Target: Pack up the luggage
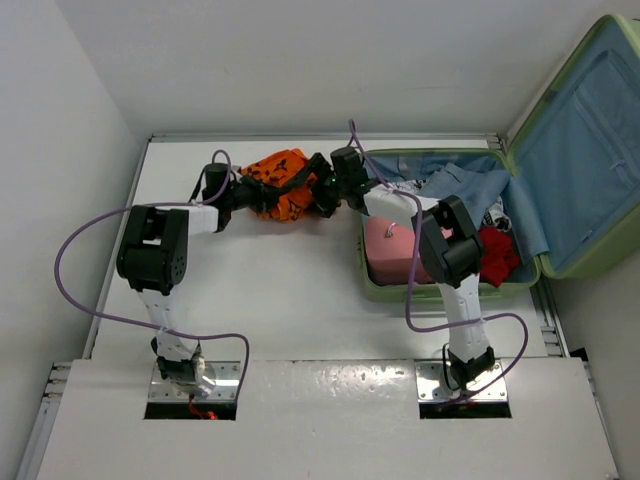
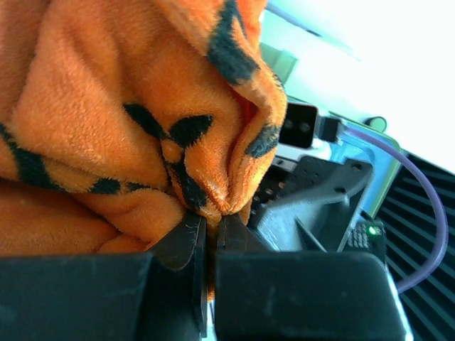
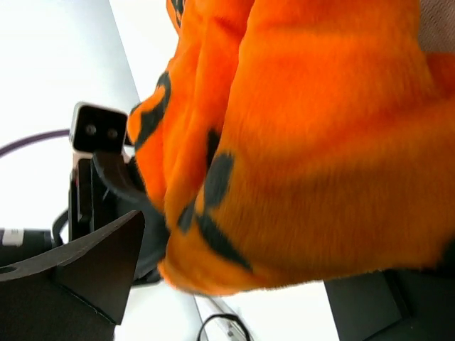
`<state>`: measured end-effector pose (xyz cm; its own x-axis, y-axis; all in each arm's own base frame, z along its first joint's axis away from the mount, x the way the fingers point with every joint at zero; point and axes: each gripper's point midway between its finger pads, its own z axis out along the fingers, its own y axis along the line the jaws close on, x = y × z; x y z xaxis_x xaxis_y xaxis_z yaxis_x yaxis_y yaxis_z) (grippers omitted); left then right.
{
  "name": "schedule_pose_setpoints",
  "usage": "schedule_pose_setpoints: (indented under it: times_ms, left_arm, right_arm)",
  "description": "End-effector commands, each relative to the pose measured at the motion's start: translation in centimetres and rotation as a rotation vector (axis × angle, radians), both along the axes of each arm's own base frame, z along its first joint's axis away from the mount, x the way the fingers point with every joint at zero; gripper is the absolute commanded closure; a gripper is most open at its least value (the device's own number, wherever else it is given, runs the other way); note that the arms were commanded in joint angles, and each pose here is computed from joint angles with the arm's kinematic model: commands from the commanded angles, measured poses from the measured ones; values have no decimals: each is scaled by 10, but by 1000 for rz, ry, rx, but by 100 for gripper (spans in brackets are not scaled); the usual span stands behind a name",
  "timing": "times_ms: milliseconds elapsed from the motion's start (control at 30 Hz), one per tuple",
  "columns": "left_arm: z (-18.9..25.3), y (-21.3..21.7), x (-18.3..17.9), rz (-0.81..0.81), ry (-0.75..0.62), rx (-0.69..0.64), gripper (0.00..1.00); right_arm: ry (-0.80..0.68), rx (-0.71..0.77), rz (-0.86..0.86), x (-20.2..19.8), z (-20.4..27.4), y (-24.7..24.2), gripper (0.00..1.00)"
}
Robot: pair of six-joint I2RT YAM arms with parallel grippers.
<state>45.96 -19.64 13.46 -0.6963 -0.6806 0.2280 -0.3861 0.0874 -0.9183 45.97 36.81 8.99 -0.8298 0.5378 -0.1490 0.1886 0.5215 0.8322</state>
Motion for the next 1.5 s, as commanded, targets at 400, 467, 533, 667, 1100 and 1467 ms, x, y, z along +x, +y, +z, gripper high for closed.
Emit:
schedule_pose_setpoints:
  times_ms: [400, 467, 533, 667, 1100, 1467]
  left_arm:
    - [76, -10, -24, -121, -289, -103, 100]
    - [85, -8, -29, -152, -357, -113, 95]
    - [87, -5, -33, -173, -405, -106, 84]
    - [91, 19, -29, -170, -471, -35, 29]
    - [103, 105, 11, -99, -595, 447, 6]
    - [79, 98, 22, -181, -599, 440, 6]
  right_arm:
    - [-47, -114, -30, 25, -15, -7, 72]
    - [-87, -118, -21, 30, -5, -9, 88]
    - [-113, -119, -7, 31, 1, -10, 95]
    - [-219, -102, 67, 36, 29, -9, 100]
    - [-761, -402, 424, 78, 152, -77, 100]
    - [-404, -597, 575, 15, 88, -272, 100]
